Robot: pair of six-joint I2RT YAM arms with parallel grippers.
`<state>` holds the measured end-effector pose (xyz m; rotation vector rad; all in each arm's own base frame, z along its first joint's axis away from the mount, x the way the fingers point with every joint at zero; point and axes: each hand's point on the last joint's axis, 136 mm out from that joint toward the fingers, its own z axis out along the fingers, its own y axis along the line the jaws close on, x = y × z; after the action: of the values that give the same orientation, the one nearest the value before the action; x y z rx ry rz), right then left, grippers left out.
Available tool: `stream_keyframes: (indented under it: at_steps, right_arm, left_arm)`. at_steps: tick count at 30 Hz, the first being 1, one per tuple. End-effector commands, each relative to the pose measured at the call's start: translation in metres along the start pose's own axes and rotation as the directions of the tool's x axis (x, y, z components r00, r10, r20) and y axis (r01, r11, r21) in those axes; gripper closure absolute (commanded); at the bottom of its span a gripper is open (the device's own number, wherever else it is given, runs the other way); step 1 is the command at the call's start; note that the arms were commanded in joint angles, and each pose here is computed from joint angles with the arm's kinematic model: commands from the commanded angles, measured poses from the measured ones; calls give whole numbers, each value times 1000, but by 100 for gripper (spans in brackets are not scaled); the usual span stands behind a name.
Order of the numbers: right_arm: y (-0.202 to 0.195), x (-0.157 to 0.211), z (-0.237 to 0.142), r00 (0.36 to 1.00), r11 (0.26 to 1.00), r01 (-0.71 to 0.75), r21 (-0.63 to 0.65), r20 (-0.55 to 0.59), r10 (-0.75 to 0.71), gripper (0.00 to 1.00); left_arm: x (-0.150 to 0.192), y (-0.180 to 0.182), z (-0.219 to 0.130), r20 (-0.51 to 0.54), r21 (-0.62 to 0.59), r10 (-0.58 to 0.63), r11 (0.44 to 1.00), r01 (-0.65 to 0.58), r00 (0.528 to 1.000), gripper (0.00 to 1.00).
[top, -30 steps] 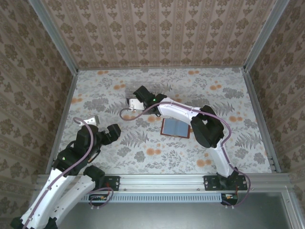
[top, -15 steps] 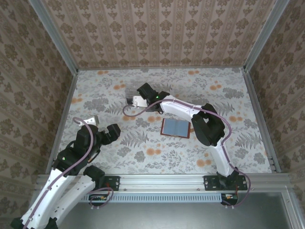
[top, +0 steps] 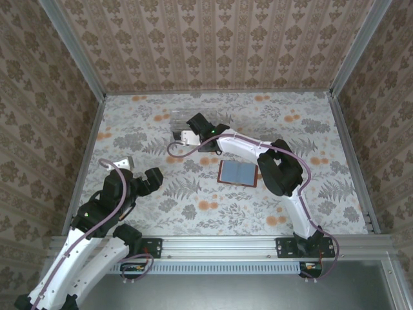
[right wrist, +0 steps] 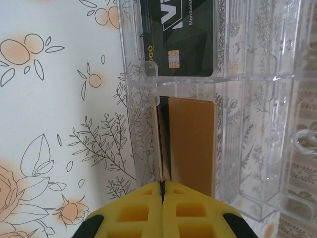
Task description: Take the credit cards out of the card holder
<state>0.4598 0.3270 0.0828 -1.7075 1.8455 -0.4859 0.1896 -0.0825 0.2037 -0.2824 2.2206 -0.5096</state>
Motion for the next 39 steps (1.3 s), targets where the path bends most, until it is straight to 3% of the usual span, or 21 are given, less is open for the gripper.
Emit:
stream_keyframes:
  at_steps: [1,13,39]
  right_arm:
    - [1,0,6,999,998,-54,-31,6,54,100]
    - [-23,-12,-14,991,993,-118,-9,64,119,100]
    - [-9,11,12,986,984,-158,-79,32,161,100]
  left_arm:
    - [-4,5,-6,9,-24,12,1000,-12,1000,0]
    - [-2,4,-2,3,-19,8,1000,-8,1000,0]
    - [1,6,1,-9,-25,7,1000,-7,1000,0]
